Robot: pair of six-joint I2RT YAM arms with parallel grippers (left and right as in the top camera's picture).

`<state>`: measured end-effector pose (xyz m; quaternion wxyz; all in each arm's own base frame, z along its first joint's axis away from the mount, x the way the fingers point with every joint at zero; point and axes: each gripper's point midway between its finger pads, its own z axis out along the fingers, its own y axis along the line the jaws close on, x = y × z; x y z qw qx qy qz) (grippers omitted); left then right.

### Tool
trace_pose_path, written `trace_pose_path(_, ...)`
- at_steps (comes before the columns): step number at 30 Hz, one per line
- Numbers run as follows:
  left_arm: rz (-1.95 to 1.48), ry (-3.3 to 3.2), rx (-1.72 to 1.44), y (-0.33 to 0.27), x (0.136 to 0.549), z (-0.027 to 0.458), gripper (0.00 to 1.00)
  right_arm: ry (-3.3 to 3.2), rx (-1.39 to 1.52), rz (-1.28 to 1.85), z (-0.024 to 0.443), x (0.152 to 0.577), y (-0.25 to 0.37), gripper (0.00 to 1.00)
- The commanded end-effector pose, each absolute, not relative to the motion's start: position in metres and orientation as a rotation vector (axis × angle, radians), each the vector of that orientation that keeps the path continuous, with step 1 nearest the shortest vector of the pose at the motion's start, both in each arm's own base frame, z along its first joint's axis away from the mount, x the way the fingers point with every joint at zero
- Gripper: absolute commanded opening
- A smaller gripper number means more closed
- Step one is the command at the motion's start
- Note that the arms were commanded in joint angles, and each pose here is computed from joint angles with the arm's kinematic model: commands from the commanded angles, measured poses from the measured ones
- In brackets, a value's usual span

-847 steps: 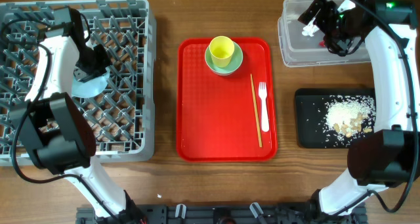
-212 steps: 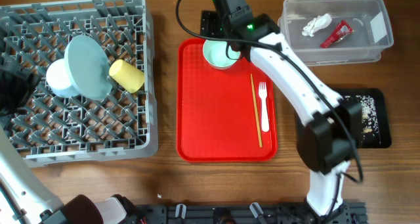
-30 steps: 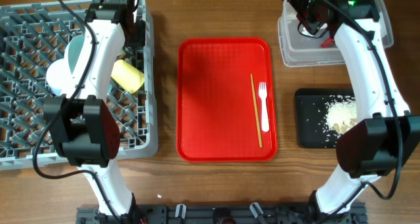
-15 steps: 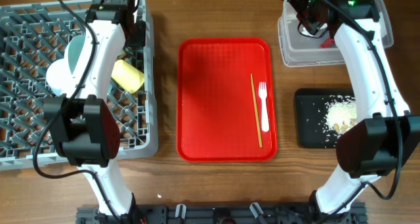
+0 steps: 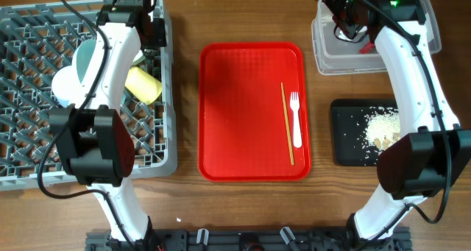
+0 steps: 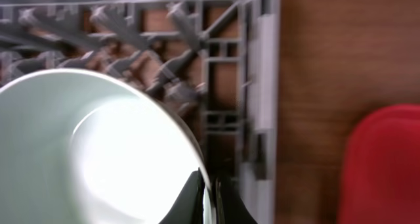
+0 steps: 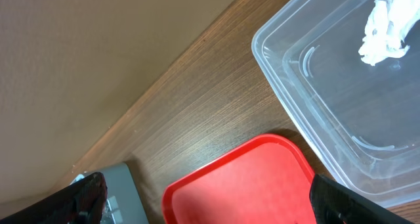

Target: Sort waste into correct bins and load items into the dishwasher rack

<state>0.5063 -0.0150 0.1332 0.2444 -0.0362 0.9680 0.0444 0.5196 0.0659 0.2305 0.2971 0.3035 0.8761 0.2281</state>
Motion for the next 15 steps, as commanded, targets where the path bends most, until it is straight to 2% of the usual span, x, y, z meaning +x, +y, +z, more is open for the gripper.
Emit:
trace_pose_path(1, -0.201, 2.495, -0.195, -0.042, 0.512, 0.191, 0.04, 2.336, 0.797, 0.567, 0.225, 0.521, 0.063, 1.0)
trace_pose_path(10, -0.628, 2.385, -0.452, -0.001, 0.516, 0.217, 0.04, 2.338, 0.798, 0.567, 0.224, 0.521, 0.063, 1.0)
trace_pose_path(15, -0.63, 2.477, -0.218, -0.016, 0.497, 0.207, 0.04, 2.337, 0.798, 0.567, 0.224, 0.521, 0.063, 1.0)
